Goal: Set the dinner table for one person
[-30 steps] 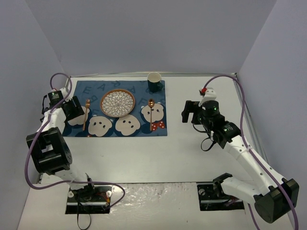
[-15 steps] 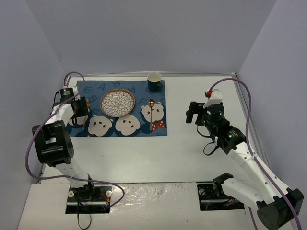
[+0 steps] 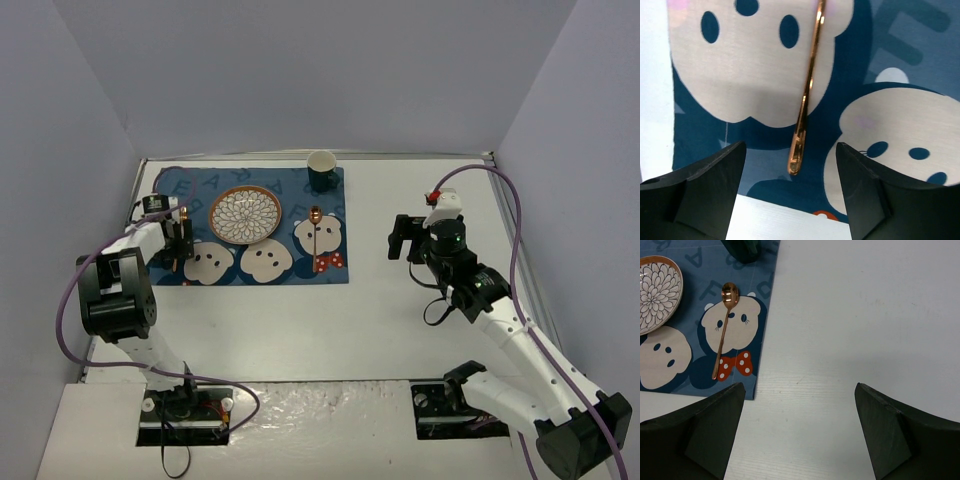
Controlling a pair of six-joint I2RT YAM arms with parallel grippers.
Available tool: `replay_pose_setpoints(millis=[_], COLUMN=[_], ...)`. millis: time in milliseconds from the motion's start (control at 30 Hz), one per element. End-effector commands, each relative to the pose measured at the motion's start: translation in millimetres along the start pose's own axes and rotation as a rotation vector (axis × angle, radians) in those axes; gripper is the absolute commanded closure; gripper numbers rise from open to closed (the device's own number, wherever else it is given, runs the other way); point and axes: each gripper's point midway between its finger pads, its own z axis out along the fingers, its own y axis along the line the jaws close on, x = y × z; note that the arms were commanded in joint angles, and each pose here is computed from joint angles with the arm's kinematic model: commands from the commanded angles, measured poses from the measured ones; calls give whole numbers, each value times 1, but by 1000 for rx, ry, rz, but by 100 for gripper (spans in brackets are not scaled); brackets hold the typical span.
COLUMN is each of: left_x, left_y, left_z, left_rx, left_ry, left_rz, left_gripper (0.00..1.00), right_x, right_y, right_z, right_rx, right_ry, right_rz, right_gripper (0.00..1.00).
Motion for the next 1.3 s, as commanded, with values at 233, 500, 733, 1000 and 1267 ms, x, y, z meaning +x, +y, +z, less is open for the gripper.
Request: replay_pose_setpoints(millis=[233,500,733,1000,1267], left_x=[-6,1,3,-1,-1], left_y=[31,40,49,46,47], left_z=[-9,-6,-5,-5,-2], left_rx=[-145,-188,-220,-196,-204], left_ry=[-11,14,28,13,17], left_rz=[37,32,19,10,10], left_gripper=[31,31,31,32,32], right_x=[-22,-21,-20,-19,-18], right_y=[4,4,4,5,5], right_z=[-4,-3,-3,-2,-1], right_rx=[-19,-20,-19,-24,-24], right_ry=[-89,-87,-85,-79,-74], right_rz=[14,15,13,11,10], right_gripper=[12,12,12,12,12])
